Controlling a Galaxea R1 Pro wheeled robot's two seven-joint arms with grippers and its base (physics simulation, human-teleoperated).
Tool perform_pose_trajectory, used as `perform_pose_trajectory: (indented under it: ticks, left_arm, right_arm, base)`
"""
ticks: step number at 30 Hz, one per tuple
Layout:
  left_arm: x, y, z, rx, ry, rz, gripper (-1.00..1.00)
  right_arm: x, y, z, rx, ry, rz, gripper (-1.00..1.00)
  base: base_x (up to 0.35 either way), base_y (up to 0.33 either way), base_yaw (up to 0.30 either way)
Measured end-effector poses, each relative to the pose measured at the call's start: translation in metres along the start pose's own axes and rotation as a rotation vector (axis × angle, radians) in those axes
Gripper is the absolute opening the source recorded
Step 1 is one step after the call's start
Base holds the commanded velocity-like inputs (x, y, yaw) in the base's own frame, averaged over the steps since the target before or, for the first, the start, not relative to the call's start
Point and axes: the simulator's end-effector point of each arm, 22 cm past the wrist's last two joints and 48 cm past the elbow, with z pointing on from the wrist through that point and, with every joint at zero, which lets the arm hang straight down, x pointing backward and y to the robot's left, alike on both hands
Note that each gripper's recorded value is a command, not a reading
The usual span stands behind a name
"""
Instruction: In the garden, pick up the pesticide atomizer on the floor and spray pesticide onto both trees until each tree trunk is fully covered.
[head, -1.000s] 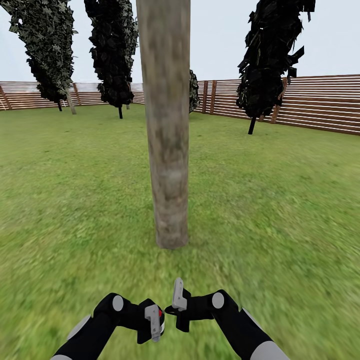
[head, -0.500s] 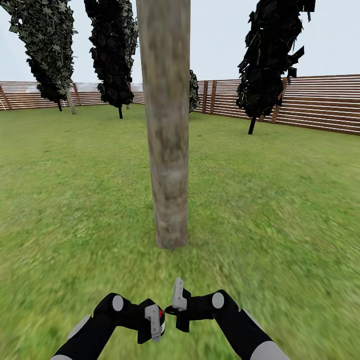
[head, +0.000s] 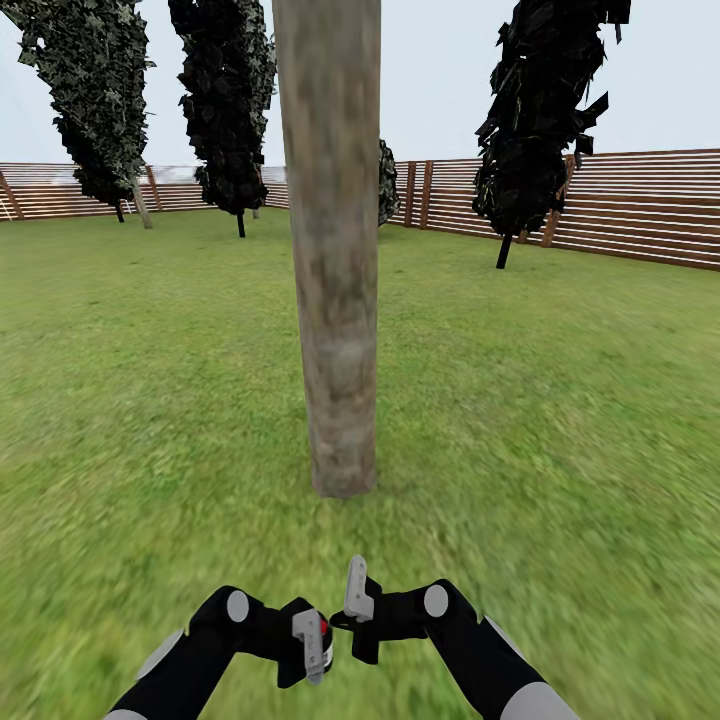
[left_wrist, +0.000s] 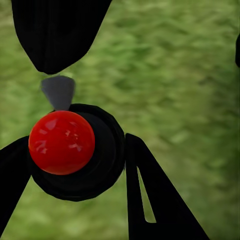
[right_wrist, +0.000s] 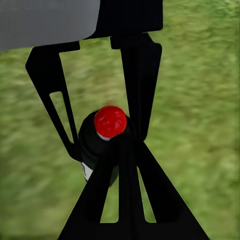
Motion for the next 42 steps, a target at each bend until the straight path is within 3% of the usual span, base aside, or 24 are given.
perform_pose_trajectory:
  ticks: [16, 25, 35, 36, 37, 42]
  left_arm:
    - [-0.004, -0.001, 0.002, 0.002, -0.006, 0.001, -1.00]
    - [0.011, 0.002, -0.003, -0.005, 0.018, 0.000, -1.00]
    - [0.075, 0.008, -0.029, -0.021, 0.118, -0.018, -1.00]
    - [0.103, 0.014, -0.045, -0.033, 0.164, -0.027, -1.00]
    - [0.142, 0.022, -0.072, -0.052, 0.237, -0.030, -1.00]
    - [0.158, 0.026, -0.084, -0.061, 0.264, -0.036, -1.00]
  right_arm:
    - [0.000, 0.000, 0.000, 0.000, 0.000, 0.000, -1.00]
    - [0.000, 0.000, 0.000, 0.000, 0.001, 0.000, -1.00]
    - [0.001, 0.000, 0.000, -0.001, 0.002, 0.000, -1.00]
    - [0.002, 0.000, 0.000, -0.001, 0.004, 0.000, 1.00]
    - [0.003, 0.000, -0.001, -0.001, 0.006, 0.000, 1.00]
    - [0.008, 0.000, -0.002, -0.001, 0.014, 0.003, 1.00]
  base:
    - [0.000, 0.000, 0.000]
    - [0.000, 0.000, 0.000]
    - [0.000, 0.000, 0.000]
    - [0.000, 0.000, 0.000]
    - [0.000, 0.000, 0.000]
    - [0.000, 0.000, 0.000]
